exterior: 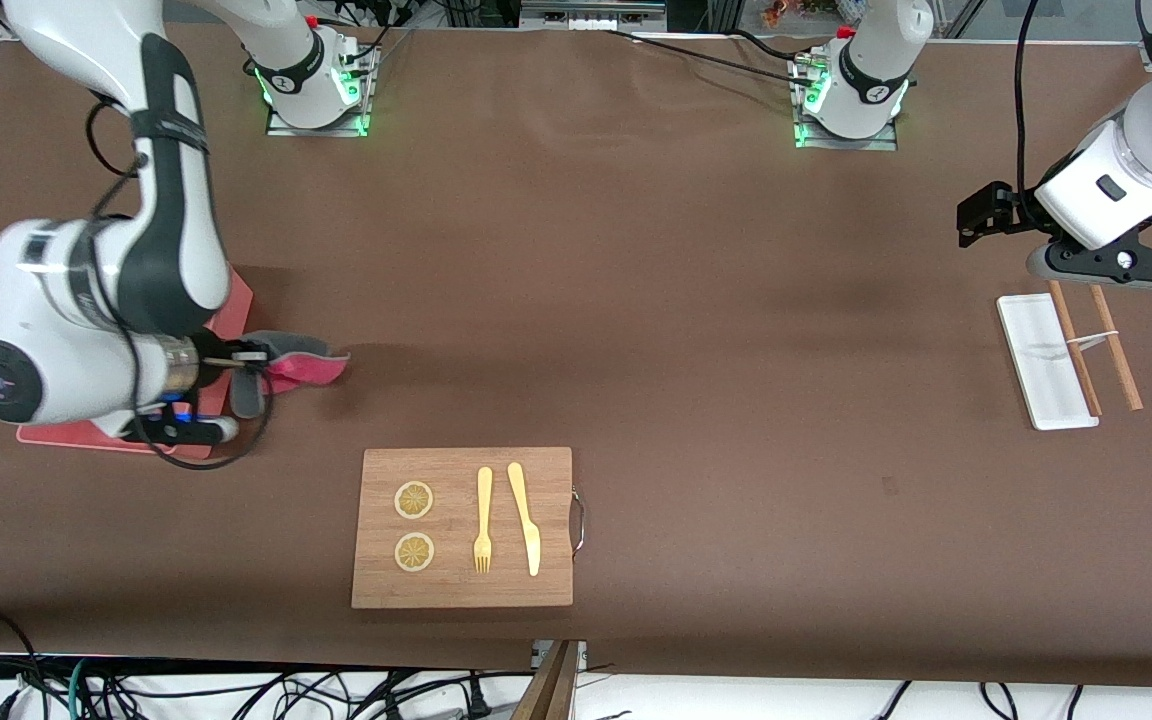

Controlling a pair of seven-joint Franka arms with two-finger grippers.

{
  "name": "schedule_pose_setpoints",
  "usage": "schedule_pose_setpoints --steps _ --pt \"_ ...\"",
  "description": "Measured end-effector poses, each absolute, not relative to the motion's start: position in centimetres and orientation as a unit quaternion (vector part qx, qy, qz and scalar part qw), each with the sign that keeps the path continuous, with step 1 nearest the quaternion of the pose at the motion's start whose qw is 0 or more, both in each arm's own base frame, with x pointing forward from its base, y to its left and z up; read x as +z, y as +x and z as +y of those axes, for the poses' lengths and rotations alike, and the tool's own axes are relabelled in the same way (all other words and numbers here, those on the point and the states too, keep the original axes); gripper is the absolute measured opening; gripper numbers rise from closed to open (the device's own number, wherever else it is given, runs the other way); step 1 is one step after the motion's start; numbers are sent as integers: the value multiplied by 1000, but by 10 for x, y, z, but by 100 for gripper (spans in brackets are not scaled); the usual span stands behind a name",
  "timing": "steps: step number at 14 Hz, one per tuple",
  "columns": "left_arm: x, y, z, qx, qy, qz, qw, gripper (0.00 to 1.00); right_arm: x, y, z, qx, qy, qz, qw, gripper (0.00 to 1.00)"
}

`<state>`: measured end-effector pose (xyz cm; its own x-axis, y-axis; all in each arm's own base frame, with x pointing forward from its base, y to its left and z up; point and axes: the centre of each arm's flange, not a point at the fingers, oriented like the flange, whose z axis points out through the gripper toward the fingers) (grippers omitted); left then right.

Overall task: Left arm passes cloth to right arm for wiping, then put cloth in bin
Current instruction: 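Carry the cloth with the right gripper over the pink bin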

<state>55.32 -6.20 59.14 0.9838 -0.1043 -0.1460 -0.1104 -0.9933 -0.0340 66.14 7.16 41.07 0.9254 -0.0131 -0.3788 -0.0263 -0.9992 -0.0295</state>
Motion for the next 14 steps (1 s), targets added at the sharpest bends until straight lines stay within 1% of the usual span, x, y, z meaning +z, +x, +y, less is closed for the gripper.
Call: schedule_pose_setpoints --steps 5,8,11,14 --pt "591 553 -59 72 -996 52 21 100 460 654 6 202 -979 -24 15 2" --pt "591 554 -58 72 -996 51 21 100 486 647 -36 200 -978 -61 -4 2" --pt "591 554 -58 72 -996 50 21 100 485 642 -87 209 -974 -92 -6 2" --pt "591 554 -56 72 -996 48 21 100 462 644 -133 212 -972 -102 -2 2"
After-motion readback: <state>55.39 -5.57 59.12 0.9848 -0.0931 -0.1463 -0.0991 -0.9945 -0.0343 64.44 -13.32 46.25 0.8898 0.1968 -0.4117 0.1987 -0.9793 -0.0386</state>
